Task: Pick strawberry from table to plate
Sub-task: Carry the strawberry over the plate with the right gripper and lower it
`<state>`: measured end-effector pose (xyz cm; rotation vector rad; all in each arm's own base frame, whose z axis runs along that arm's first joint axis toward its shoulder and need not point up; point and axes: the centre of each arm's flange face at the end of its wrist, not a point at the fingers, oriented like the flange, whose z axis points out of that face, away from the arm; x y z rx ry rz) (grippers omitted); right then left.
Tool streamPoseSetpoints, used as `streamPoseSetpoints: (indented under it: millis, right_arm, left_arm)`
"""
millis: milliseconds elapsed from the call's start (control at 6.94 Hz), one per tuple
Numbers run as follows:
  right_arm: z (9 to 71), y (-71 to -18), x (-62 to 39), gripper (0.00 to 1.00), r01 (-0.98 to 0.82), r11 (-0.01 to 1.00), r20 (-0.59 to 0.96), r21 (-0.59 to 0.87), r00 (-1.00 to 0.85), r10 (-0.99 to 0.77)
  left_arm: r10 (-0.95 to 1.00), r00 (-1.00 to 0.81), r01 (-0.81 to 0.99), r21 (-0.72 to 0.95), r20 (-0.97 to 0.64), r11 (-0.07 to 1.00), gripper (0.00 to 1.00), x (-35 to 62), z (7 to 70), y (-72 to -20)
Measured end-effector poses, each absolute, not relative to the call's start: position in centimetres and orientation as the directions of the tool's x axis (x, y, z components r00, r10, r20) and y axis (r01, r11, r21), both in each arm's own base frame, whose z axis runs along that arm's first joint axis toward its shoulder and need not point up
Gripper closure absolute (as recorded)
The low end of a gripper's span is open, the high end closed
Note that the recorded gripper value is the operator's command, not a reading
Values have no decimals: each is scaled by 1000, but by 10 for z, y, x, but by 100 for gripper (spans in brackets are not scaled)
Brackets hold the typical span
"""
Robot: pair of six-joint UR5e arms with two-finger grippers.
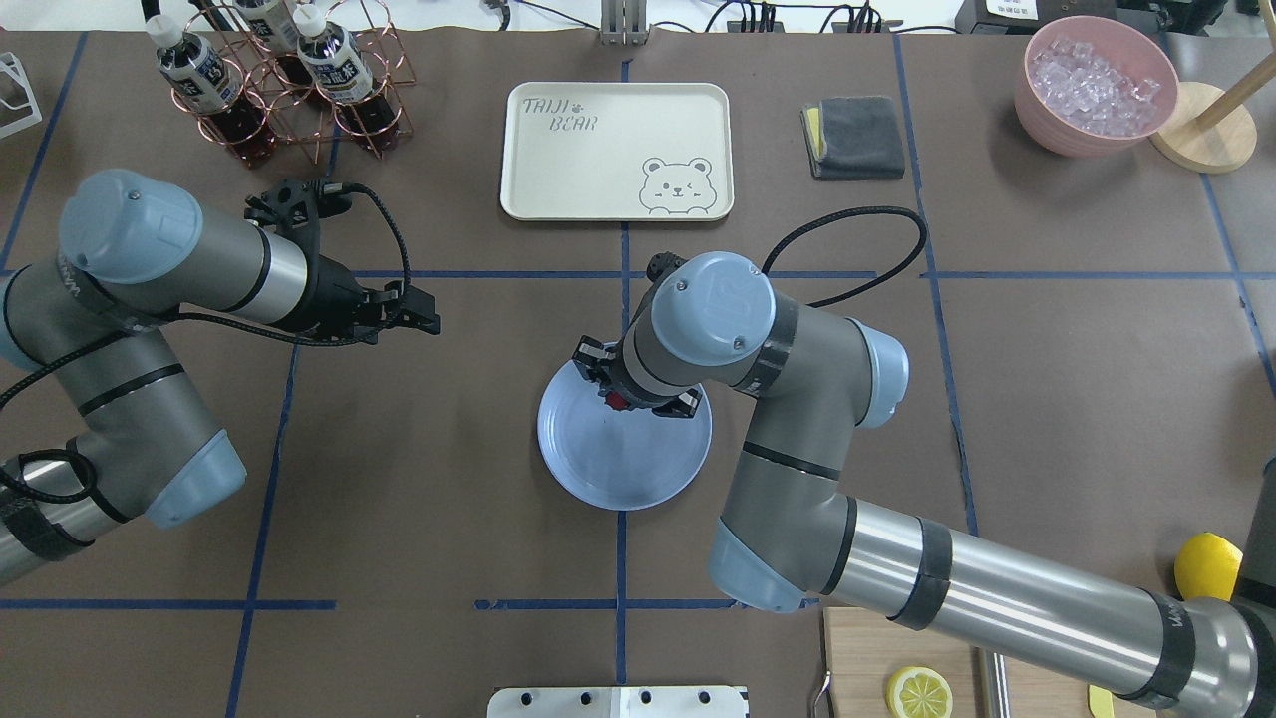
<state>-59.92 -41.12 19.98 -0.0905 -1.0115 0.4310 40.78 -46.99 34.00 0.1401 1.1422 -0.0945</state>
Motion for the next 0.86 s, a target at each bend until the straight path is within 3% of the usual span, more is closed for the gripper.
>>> streamPoseSetpoints:
  millis: [576,720,864]
  right_arm:
    - [221,-395,-616,97,-301,915,776,-268,496,390]
    - [228,-393,-616,32,-300,915,771,-269,503,392]
    - [230,-392,-616,0,-301,915,769,-269,505,392]
  left_arm:
    - [-8,416,145,57,-910,988,12,412,342,-470]
    - [-8,414,145,57,-910,988,11,413,341,-470]
    - [-8,414,144,57,-910,988,10,413,341,-470]
